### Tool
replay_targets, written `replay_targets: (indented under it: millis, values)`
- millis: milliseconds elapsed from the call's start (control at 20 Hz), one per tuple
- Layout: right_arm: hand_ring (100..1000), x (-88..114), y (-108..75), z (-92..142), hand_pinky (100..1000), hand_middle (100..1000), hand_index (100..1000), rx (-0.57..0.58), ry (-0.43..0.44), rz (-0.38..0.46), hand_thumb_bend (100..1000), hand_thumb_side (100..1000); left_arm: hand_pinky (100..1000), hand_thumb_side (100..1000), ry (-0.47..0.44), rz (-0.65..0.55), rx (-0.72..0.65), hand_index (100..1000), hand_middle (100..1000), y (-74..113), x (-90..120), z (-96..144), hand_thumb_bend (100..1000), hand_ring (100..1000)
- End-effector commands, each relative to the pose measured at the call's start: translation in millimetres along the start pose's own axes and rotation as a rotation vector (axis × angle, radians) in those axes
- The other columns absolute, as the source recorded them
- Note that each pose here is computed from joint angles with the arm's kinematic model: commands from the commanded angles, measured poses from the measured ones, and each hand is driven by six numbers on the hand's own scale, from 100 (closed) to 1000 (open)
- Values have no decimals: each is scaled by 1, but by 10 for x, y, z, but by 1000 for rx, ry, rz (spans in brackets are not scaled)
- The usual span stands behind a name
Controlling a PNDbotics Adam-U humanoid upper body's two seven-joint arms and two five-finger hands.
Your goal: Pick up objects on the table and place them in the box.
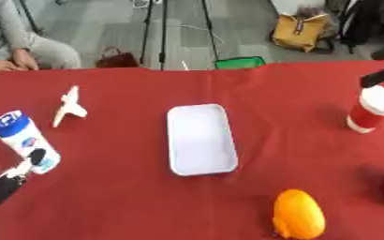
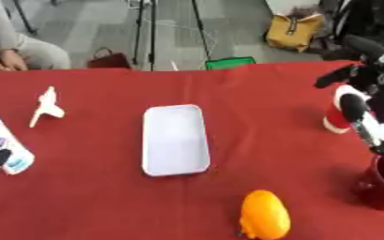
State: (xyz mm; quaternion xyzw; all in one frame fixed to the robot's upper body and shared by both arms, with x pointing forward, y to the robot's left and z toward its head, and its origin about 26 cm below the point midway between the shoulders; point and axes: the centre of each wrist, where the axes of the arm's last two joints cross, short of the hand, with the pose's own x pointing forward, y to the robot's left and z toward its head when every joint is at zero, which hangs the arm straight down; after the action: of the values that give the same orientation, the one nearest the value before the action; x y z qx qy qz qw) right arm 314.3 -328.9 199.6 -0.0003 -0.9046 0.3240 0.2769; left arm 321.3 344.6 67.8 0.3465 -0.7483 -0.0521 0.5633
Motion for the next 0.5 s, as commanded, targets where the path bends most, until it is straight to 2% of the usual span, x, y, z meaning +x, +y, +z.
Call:
replay_targets:
  millis: [50,350,500]
  values:
    - [664,30,-43,-34,754,824,977,7,-15,12,203,434,806,496,-34,-32,1,886,878,80,59,-129,1000,894]
    - [663,27,-42,-28,754,823,978,8,-12,10,202,435,801,492,-6,-67,-17,880,862,76,17,-202,996,885]
    - [662,26,-39,-25,754,824,978,10,-9,8,202,437,776,493,18,-78,-31,863,842,65,-27,-219,965,867]
